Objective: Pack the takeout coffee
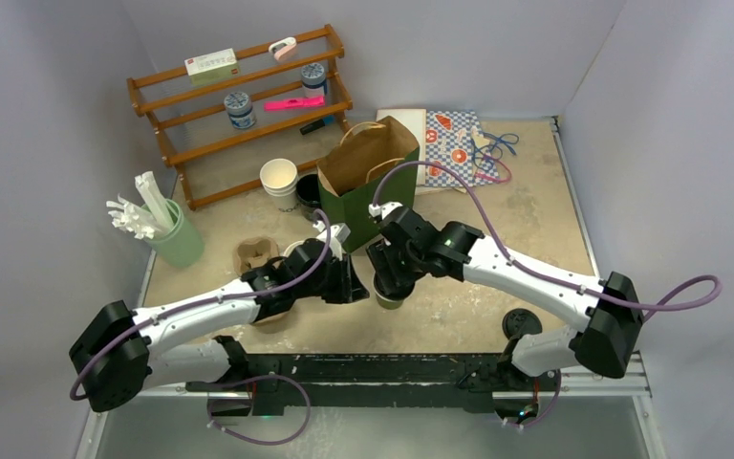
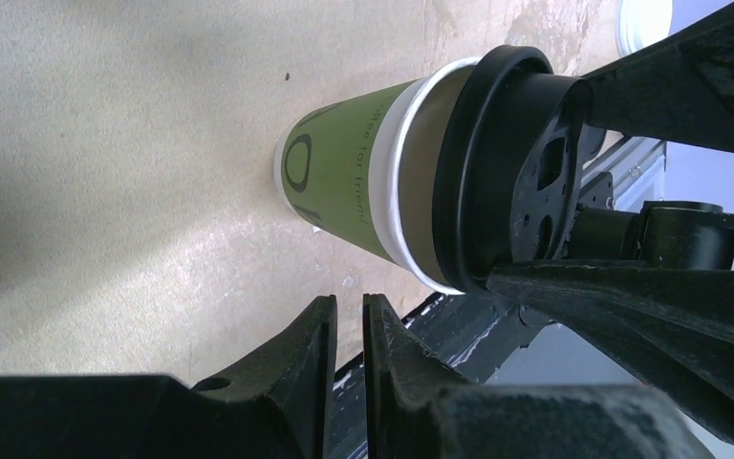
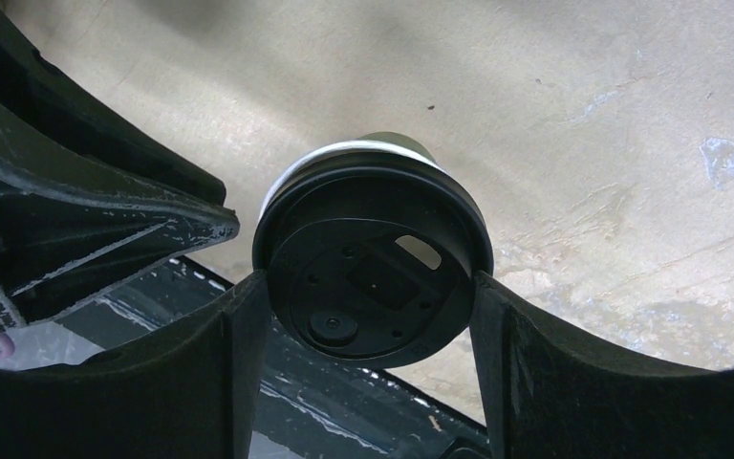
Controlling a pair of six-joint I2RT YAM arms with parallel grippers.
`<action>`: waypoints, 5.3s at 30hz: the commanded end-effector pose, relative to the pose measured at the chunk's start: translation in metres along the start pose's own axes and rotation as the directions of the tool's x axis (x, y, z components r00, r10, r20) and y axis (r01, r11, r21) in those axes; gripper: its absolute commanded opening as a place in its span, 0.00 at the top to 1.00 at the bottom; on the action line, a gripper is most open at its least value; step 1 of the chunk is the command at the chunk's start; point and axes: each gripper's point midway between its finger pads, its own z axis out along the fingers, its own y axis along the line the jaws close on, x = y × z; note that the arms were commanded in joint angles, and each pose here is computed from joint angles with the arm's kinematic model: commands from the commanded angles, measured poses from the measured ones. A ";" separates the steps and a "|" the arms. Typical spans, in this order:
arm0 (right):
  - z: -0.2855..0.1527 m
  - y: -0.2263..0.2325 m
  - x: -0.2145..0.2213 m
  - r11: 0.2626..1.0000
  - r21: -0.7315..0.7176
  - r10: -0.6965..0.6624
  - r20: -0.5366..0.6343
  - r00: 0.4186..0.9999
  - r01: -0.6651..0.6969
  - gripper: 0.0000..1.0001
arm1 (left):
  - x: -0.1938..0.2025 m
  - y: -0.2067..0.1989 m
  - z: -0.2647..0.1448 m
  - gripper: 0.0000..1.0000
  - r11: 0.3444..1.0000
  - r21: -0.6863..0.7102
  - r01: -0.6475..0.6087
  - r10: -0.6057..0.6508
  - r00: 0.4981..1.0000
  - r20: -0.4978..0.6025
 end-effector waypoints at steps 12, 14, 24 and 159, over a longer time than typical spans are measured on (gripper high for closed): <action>0.007 0.009 -0.009 0.999 -0.003 -0.044 -0.005 0.999 0.044 0.41 | -0.013 -0.018 0.010 0.83 0.997 0.058 -0.045 0.044 0.999 0.012; 0.009 0.009 -0.008 0.999 -0.001 -0.050 -0.015 0.999 0.050 0.41 | -0.014 -0.018 0.012 0.83 0.997 0.060 -0.049 0.048 0.999 0.009; 0.017 0.010 -0.004 0.997 0.008 -0.080 -0.052 0.995 0.080 0.40 | -0.015 -0.014 0.025 0.83 0.996 0.041 -0.076 0.076 0.997 -0.006; -0.017 0.021 0.020 0.650 -0.179 -0.681 0.295 0.670 0.739 0.48 | -0.027 -0.050 -0.014 0.54 0.950 0.296 0.100 -0.116 0.992 0.038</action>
